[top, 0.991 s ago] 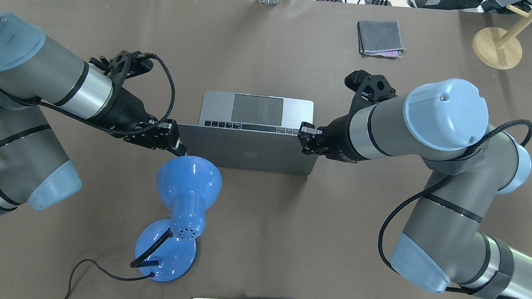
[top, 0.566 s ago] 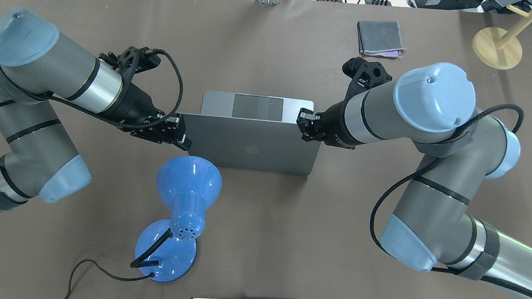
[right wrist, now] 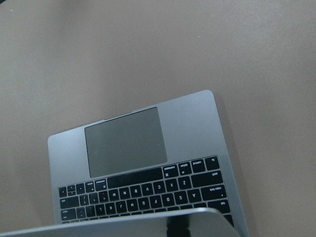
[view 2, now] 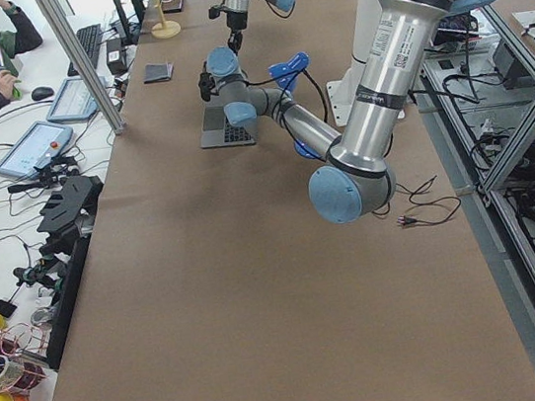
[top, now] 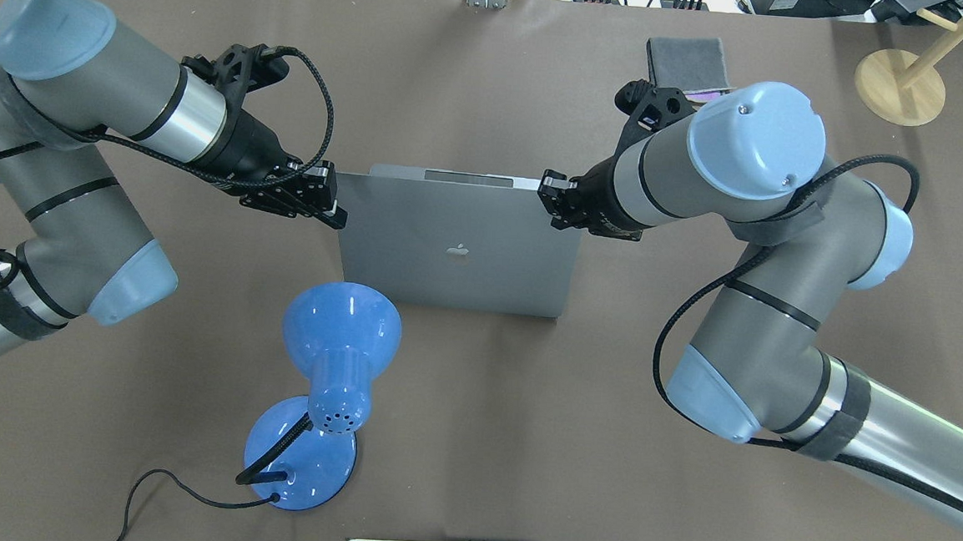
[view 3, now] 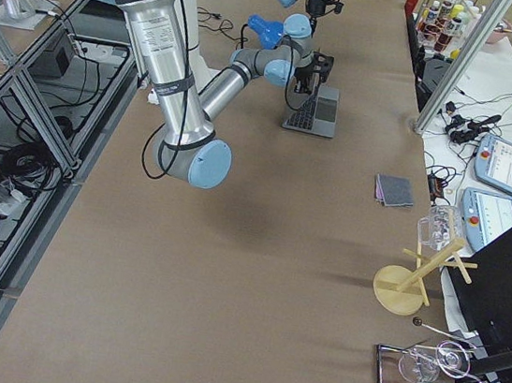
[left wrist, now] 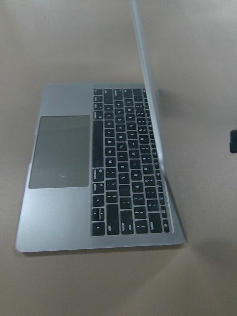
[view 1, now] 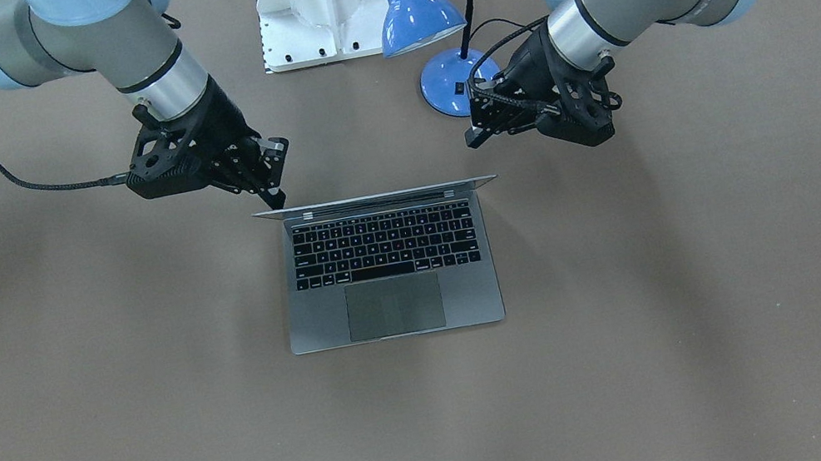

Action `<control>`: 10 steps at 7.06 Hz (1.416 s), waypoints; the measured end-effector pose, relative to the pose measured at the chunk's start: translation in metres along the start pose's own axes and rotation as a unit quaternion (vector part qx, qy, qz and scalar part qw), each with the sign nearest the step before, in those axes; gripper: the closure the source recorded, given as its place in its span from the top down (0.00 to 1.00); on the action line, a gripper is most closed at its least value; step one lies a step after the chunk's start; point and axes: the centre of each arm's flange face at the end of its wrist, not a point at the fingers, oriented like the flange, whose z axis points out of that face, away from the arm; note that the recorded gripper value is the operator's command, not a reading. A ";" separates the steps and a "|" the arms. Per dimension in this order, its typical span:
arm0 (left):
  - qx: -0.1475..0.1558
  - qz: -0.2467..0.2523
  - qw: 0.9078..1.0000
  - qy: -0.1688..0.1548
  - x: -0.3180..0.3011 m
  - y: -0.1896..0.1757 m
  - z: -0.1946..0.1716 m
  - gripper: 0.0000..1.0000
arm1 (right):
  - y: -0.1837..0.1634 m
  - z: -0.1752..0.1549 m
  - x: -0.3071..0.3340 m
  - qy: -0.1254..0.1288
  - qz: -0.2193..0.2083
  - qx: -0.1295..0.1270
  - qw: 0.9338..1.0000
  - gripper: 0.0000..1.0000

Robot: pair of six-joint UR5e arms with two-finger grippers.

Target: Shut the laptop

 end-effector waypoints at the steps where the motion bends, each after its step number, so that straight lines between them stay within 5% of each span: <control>1: 0.006 -0.002 1.000 -0.004 0.001 -0.008 0.005 0.00 | -0.007 0.009 -0.005 0.006 0.003 0.002 1.000 0.00; 10: 0.068 0.009 0.994 -0.080 -0.011 -0.097 0.072 0.00 | -0.041 0.082 -0.012 0.053 0.020 0.007 0.998 0.00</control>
